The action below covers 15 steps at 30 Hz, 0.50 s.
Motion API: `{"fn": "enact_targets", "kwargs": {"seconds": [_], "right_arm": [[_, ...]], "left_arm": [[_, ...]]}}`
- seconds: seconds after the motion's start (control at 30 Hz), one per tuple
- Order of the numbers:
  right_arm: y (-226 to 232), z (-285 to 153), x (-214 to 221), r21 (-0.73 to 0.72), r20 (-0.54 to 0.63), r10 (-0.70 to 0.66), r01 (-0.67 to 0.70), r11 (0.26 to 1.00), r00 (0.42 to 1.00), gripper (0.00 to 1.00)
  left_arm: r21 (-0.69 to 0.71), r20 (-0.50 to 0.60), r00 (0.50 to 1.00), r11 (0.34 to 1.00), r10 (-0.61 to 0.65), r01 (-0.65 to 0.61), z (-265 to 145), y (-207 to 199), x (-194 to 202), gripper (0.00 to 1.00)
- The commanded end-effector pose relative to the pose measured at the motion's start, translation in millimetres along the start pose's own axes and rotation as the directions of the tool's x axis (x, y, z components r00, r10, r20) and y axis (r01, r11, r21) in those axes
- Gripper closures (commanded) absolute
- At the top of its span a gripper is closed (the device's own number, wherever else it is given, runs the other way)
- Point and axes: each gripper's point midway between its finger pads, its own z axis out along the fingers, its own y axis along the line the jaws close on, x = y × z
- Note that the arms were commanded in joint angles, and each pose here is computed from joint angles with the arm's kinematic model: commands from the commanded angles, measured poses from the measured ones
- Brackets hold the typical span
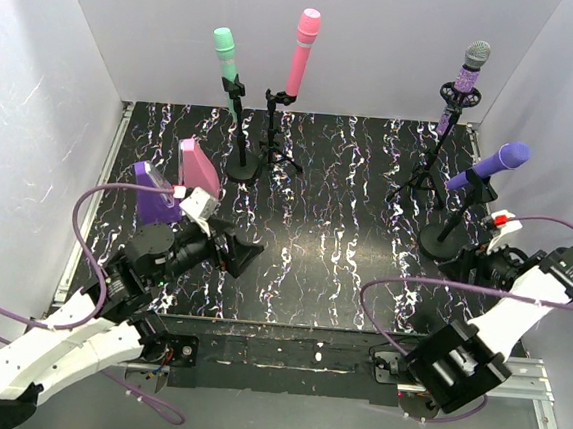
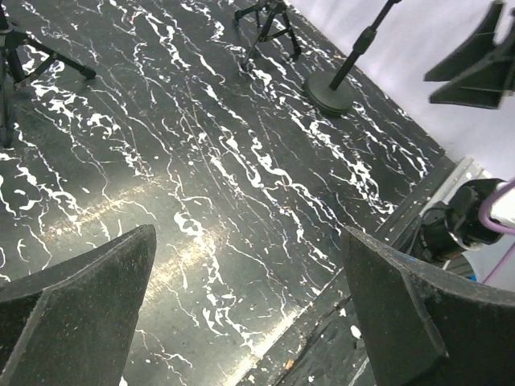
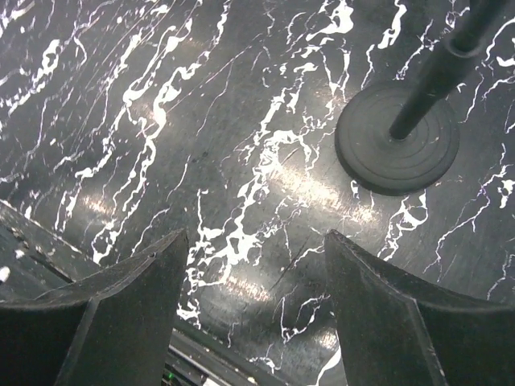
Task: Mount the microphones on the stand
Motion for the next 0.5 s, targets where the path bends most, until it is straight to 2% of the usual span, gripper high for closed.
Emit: {"fn": "enact_targets", "kwargs": {"seconds": [0.0, 0.23, 0.4, 0.47], "right_arm": [[54, -9, 9, -0.058, -0.028, -0.044, 0.042, 0.997, 0.999, 0.25], [109, -1, -6, -0.174, -0.023, -0.130, 0.124, 0.977, 0.991, 0.25], [143, 18, -29, -0.266, -0.031, -0.253, 0.236, 0.935, 0.967, 0.25], [162, 28, -33, -0.324, -0.069, -0.297, 0.260, 0.909, 0.952, 0.26]], "left_arm": [[-0.040, 0.022, 0.999, 0.999, 0.030, -0.029, 5, 4, -16, 0.02], [-0.068, 0.007, 1.000, 0.998, 0.005, -0.005, 13, 6, -19, 0.02], [-0.111, -0.001, 1.000, 0.994, -0.007, 0.007, 16, 10, -27, 0.02], [-0.132, 0.007, 1.000, 0.991, -0.003, 0.004, 15, 12, -33, 0.02]]}}
